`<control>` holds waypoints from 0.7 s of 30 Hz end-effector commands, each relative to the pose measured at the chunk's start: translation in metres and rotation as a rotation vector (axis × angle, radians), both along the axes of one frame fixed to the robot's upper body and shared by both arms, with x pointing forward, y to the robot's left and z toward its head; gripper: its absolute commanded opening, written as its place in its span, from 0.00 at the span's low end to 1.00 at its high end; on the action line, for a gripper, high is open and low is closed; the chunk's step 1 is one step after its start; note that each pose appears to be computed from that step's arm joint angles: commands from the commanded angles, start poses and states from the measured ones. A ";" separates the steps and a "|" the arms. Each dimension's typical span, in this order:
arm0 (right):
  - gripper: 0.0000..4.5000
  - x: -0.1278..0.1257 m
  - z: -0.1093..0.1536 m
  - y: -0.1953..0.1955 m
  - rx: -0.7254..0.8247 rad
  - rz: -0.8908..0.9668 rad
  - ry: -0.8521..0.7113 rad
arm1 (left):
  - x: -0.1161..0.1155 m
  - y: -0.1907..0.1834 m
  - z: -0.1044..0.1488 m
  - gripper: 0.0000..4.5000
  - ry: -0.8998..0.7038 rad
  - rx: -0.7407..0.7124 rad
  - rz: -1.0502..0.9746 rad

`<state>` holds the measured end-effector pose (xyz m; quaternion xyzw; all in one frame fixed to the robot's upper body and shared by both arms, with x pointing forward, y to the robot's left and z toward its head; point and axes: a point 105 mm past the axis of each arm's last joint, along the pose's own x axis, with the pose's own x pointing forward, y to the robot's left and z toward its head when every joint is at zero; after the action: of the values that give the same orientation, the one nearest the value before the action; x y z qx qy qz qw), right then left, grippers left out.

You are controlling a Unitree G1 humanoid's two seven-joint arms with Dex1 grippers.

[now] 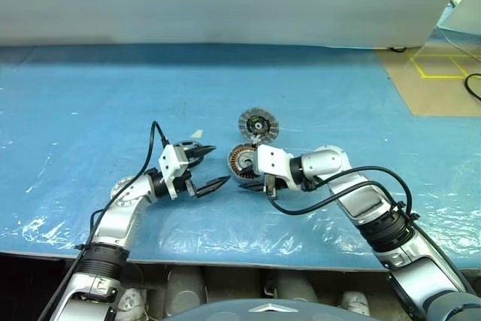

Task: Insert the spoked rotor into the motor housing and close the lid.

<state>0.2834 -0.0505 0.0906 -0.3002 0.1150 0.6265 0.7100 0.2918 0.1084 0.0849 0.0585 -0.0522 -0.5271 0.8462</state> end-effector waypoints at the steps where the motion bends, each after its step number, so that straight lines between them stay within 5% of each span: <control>1: 0.29 0.000 0.025 0.001 0.089 0.021 -0.029 | -0.001 -0.002 0.007 1.00 -0.029 -0.005 -0.016; 10: 0.29 0.002 0.064 -0.024 0.266 -0.061 -0.113 | -0.003 -0.008 0.008 1.00 -0.032 -0.014 -0.051; 21: 0.29 0.010 0.031 -0.106 0.264 -0.542 -0.183 | -0.002 -0.019 0.013 1.00 -0.031 -0.023 -0.110</control>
<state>0.2888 -0.1474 0.1060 -0.2120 0.0740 0.4296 0.8746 0.2904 0.0912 0.0900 0.0531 -0.0591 -0.5634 0.8223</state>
